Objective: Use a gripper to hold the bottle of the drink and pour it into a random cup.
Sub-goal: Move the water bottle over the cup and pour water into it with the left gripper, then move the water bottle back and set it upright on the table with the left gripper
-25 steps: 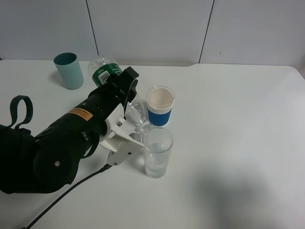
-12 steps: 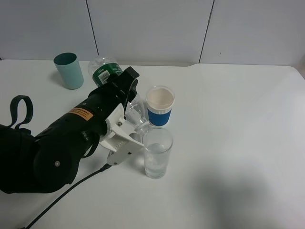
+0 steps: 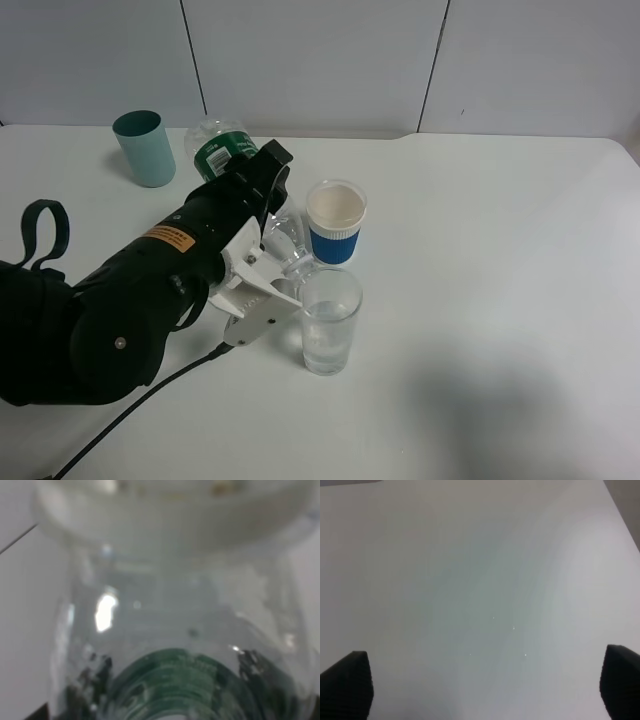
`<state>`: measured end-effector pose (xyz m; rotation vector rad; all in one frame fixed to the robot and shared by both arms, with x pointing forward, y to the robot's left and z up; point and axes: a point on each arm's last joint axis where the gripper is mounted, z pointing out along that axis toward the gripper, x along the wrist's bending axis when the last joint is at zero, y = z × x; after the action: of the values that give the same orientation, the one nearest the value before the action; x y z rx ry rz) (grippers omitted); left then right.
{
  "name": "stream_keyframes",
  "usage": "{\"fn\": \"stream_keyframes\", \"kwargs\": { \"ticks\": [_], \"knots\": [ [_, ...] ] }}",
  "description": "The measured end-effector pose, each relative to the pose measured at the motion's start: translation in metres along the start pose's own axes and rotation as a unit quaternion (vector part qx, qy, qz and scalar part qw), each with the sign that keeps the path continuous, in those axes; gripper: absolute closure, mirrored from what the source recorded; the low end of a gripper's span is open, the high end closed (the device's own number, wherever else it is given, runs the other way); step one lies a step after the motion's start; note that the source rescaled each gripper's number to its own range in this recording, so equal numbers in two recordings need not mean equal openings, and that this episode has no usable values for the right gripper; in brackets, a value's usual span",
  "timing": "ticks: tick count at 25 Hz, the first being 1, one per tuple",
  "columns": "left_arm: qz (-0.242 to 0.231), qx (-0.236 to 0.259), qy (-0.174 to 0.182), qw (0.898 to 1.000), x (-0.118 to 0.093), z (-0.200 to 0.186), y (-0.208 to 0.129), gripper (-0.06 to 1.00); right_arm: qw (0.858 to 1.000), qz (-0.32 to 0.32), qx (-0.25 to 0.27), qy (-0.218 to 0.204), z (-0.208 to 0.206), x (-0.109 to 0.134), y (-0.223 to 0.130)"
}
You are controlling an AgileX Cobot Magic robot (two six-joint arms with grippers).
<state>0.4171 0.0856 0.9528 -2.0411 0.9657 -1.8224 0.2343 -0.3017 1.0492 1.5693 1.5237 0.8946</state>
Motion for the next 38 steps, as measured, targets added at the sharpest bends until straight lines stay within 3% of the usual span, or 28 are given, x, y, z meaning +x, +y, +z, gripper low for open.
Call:
{"fn": "stream_keyframes", "kwargs": {
  "ticks": [14,18,21,27,31,34,37,38],
  "knots": [
    [-0.020,-0.002,-0.001,1.000,0.000,0.000,0.000,0.92,1.000,0.000,0.000,0.000,0.000,0.000,0.000],
    [-0.101,-0.012,-0.005,0.995,0.001,-0.001,0.000,0.92,1.000,0.000,0.000,0.000,0.000,0.000,0.000],
    [-0.198,-0.019,-0.006,0.980,0.005,-0.004,-0.004,0.92,1.000,0.000,0.000,0.000,0.000,0.000,0.000],
    [-0.382,-0.022,-0.002,0.924,0.011,-0.008,-0.010,0.92,1.000,0.000,0.000,0.000,0.000,0.000,0.000],
    [-0.491,-0.025,0.000,0.871,0.014,-0.009,-0.013,0.92,1.000,0.000,0.000,0.000,0.000,0.000,0.000],
    [-0.572,-0.035,0.006,0.819,0.018,-0.011,-0.014,0.92,1.000,0.000,0.000,0.000,0.000,0.000,0.000],
    [-0.654,-0.051,0.018,0.755,0.023,-0.010,-0.018,0.92,1.000,0.000,0.000,0.000,0.000,0.000,0.000],
    [-0.672,-0.059,0.024,0.738,0.024,-0.010,-0.020,0.92,1.000,0.000,0.000,0.000,0.000,0.000,0.000]
  ]
}}
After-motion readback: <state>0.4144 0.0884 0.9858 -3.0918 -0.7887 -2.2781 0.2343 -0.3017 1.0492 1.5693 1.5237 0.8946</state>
